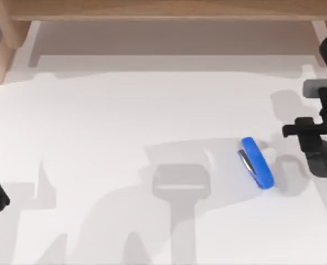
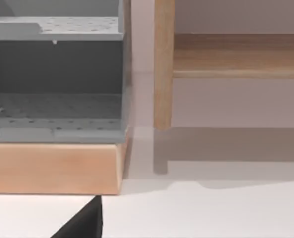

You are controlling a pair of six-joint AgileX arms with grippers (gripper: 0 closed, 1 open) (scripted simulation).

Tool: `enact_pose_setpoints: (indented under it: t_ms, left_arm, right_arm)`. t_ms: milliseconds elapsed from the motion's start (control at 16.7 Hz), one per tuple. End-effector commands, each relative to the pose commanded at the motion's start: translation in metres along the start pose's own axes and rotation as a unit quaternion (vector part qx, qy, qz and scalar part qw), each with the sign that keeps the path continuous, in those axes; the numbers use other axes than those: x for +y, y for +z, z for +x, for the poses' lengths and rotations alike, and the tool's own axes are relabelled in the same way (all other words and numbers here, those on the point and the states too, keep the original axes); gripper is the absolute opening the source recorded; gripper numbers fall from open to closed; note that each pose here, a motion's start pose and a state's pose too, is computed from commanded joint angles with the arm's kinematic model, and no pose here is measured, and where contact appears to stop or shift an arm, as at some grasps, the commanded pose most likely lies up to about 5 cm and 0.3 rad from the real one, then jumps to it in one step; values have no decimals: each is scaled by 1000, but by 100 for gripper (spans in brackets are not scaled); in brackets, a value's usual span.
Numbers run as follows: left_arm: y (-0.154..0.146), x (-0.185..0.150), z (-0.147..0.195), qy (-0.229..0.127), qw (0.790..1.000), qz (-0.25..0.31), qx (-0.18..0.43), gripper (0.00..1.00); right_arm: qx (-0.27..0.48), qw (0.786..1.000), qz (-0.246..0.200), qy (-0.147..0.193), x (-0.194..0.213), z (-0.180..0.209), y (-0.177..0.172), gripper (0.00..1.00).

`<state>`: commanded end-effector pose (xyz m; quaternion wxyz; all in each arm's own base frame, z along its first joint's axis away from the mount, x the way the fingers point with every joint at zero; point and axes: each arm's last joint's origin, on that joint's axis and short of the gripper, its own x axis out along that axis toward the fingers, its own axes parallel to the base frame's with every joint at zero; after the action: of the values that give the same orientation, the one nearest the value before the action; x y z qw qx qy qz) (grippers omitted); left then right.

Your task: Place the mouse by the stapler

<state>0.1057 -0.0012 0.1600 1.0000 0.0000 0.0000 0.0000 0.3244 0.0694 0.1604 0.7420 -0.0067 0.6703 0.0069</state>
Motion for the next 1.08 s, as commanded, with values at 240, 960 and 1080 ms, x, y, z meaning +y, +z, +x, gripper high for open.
enact_pose_setpoints:
  t_ms: [240,960,1080]
  left_arm:
    - [0,0,0,0,1000,0,0,100]
    - [0,0,0,0,1000,0,0,100]
    - [0,0,0,0,1000,0,0,100]
  right_arm:
    - [-2,1000,3,0,-2,-1,1,0]
    - [-34,999,1,8,1,-9,7,0]
    - [-38,999,1,8,1,-9,8,0]
